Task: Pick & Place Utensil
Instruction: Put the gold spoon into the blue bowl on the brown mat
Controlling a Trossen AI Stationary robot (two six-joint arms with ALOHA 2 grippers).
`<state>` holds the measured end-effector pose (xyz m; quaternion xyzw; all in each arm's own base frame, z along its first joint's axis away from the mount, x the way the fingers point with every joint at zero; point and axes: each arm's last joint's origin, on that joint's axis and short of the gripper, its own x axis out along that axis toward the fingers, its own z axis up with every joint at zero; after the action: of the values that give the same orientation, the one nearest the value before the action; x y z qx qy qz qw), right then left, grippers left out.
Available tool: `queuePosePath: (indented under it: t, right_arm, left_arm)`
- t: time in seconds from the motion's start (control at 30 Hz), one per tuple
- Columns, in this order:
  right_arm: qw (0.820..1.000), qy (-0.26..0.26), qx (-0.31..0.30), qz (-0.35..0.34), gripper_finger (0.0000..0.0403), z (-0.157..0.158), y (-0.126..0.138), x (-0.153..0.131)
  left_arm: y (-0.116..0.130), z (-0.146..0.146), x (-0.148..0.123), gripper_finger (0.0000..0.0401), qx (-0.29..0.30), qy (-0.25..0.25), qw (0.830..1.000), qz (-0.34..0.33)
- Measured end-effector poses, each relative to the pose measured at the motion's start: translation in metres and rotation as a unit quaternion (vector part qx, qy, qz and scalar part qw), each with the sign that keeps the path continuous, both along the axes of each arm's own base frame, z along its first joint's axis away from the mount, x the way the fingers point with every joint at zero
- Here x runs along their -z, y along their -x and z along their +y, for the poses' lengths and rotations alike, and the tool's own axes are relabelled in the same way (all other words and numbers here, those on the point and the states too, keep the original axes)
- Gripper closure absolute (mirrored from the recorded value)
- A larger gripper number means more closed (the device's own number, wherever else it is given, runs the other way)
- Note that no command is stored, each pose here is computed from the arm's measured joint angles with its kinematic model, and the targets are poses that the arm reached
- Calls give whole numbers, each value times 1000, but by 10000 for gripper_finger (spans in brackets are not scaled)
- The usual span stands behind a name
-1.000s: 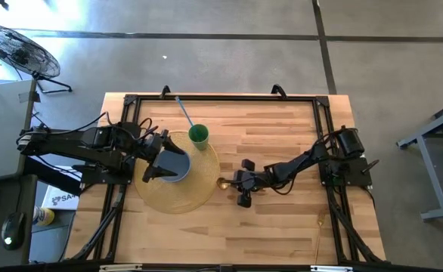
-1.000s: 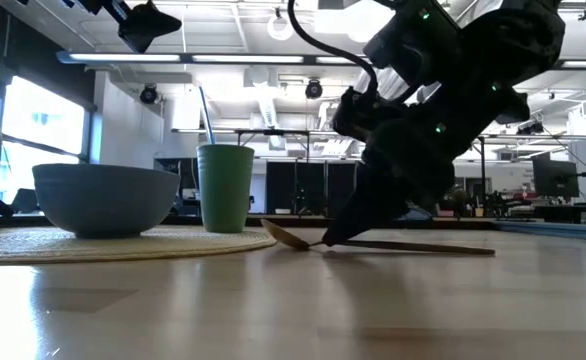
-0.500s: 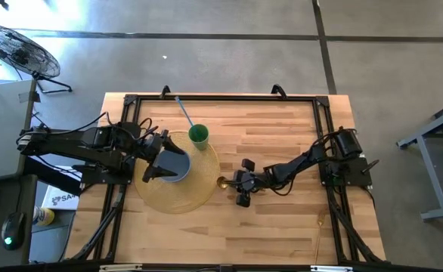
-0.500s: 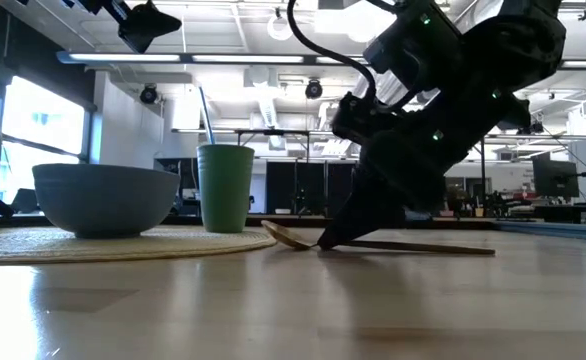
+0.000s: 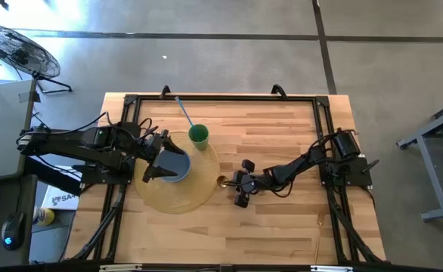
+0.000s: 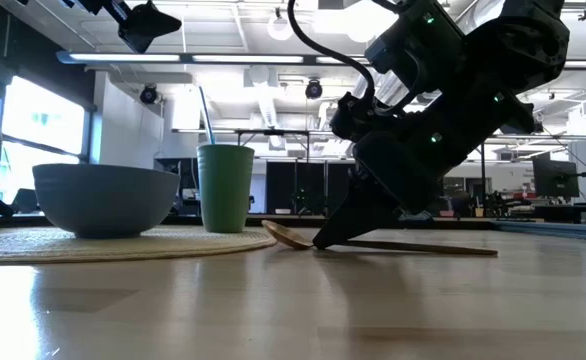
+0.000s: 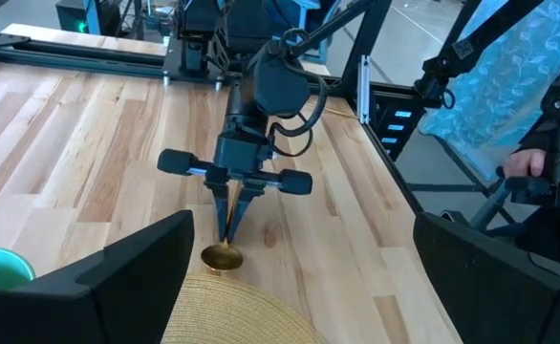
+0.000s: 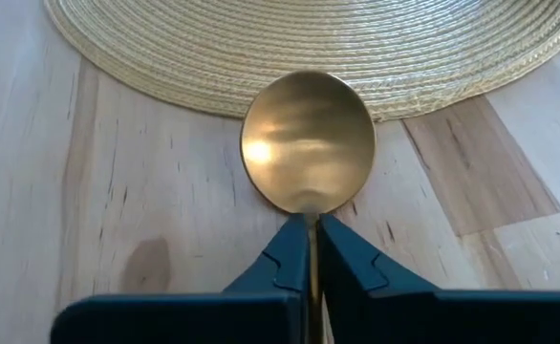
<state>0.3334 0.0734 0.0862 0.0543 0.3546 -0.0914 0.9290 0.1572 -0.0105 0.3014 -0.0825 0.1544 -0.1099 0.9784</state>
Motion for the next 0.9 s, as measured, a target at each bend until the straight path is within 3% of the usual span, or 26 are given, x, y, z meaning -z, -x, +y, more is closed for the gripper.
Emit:
queuePosePath:
  t: [0.4,0.67,0.9]
  right_arm:
    - [1000,12,1,-9,397,1,-5,-24]
    - [998,61,3,31,397,3,-22,-49]
    - [989,128,-32,69,393,7,-41,-83]
  left_arm:
    - [0,0,0,12,-1,0,1000,-1]
    - [-10,0,-2,12,-1,0,1000,-20]
    - [-20,-1,1,12,-2,9,1000,-19]
